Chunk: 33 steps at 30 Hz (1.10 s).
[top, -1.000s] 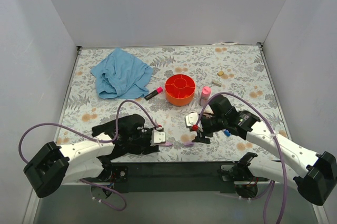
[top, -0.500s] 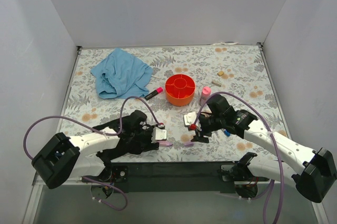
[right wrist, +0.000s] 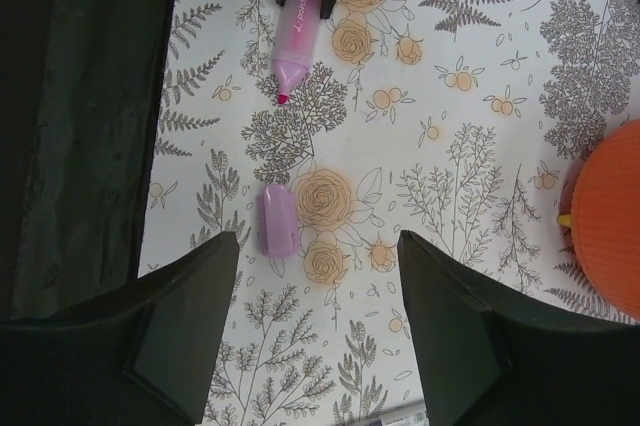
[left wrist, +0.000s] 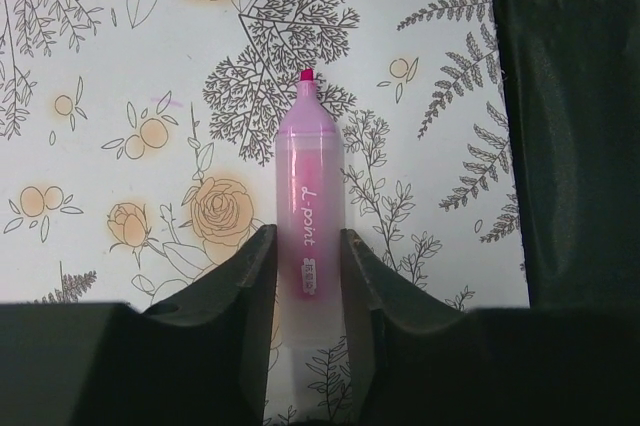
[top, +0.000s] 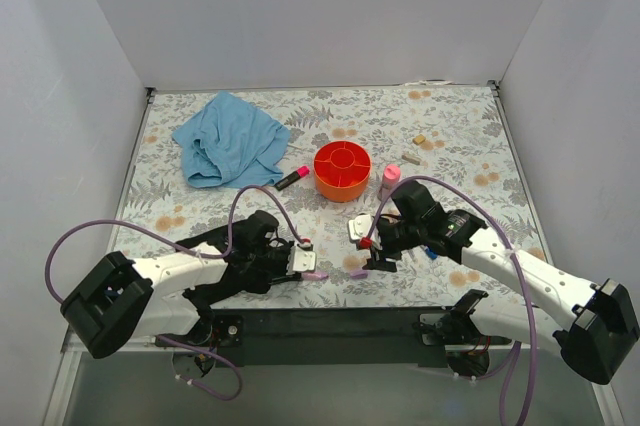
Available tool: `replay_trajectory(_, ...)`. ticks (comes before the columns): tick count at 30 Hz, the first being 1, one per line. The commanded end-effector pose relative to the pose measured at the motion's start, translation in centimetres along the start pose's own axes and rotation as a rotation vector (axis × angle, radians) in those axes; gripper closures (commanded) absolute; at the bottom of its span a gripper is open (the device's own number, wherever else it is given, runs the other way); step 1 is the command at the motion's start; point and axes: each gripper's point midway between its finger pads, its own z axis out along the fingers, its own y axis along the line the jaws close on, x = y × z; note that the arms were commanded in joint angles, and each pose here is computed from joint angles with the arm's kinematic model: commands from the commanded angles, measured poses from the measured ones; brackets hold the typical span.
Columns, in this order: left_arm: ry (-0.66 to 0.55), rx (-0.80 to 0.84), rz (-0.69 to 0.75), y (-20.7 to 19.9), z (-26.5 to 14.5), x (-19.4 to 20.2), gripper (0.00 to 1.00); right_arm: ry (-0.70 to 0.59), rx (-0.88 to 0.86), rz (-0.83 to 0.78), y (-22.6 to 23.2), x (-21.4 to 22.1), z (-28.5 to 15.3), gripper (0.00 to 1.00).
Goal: Sort the stationery into containers
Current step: Pick up the pen from the center of the board.
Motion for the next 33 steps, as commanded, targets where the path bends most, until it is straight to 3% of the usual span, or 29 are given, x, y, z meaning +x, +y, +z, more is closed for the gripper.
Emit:
replay_trajectory(1,0.147,0.021,-0.05,-1.8,-0.3,4.4,0.78,-0.004,-0.015,-0.039,0.3,0.5,0.5,0.26)
replay_trajectory(7,0.143,0.033,-0.111,-2.3,-0.2,4.4,1.0,0.01,-0.092,-0.174,2.1,2.9,1.5,0.27)
replay_trajectory(19,0.108,-0.001,-0.141,-3.0,-0.8,4.3,1.0,0.055,-0.194,-0.176,2.0,5.0,3.8,0.41)
replay_trajectory(33,0.098,-0.021,-0.136,-2.4,-0.8,3.9,1.0,0.086,-0.182,-0.101,0.9,5.8,5.7,0.41)
